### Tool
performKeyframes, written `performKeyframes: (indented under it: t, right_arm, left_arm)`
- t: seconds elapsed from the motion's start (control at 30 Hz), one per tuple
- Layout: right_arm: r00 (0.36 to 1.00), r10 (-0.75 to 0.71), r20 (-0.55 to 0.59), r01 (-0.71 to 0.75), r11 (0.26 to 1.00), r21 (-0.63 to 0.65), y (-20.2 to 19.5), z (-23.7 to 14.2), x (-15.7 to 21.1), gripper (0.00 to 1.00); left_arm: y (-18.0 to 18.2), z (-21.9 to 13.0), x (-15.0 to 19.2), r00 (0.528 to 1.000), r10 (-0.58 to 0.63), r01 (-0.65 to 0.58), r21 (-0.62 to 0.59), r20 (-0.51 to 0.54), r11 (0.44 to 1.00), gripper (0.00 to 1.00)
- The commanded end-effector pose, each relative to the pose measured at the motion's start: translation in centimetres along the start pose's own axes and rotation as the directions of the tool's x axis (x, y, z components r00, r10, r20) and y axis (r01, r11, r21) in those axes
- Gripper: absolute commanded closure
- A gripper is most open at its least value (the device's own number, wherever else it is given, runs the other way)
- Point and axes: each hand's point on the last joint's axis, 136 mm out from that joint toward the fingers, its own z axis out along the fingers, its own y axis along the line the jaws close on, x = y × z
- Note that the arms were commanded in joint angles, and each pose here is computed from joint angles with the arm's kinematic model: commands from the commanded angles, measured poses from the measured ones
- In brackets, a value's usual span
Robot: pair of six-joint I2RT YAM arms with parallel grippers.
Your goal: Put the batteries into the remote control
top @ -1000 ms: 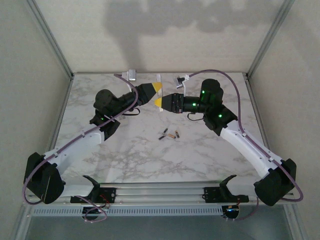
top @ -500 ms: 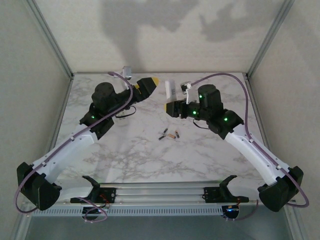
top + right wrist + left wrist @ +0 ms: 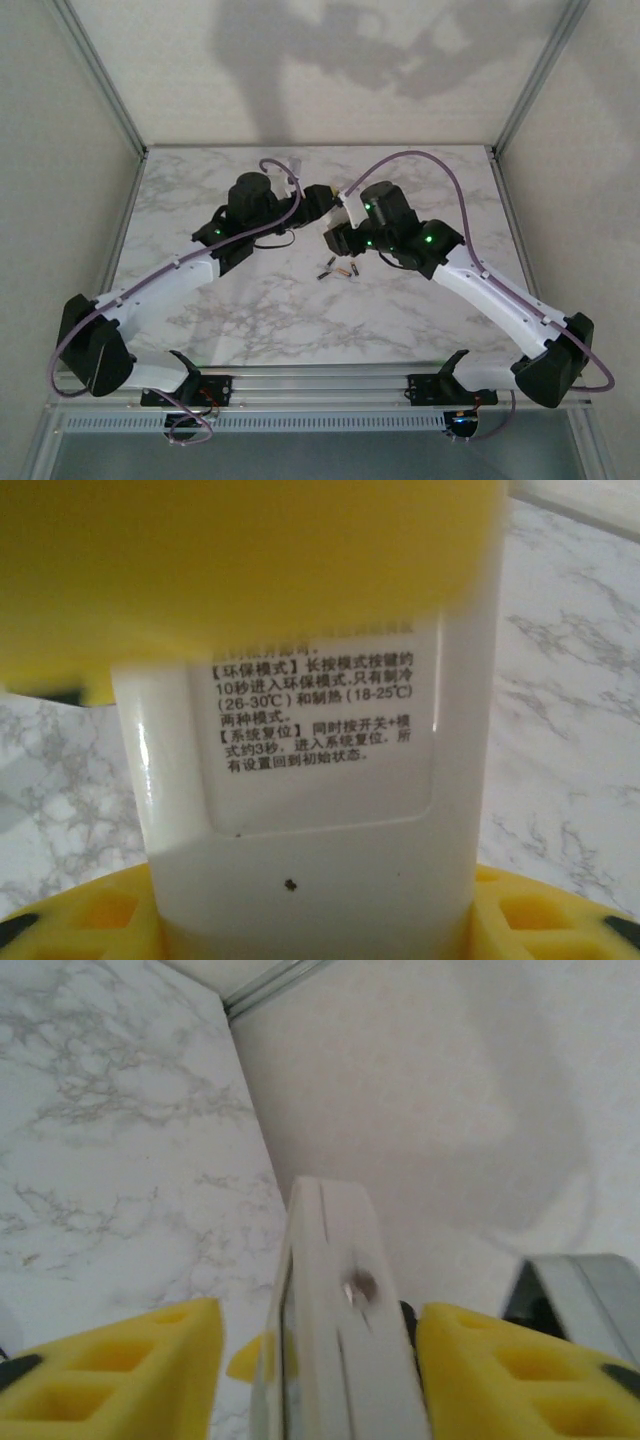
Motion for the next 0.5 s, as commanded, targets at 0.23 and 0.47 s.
performKeyframes:
  t: [0.23,0.47]
  right_arm:
    - [0.997,0.065,0.042,-0.063,0.997,-0.044,1.3,-1.7,-1.8,0.30]
    - [0.807,0.544,0.229,-0.481,0.831,-0.280,-0.3,-7.8,-6.5,0.01]
  left_arm:
    - [-1.1,-1.4,-0.9,0.994,0.059,-0.063,0.038,0.094,0.997,0.94]
    - [-3.9,-4.2,-3.1,0.928,0.293,-0.309,0.037,0.228,0.950,1.00]
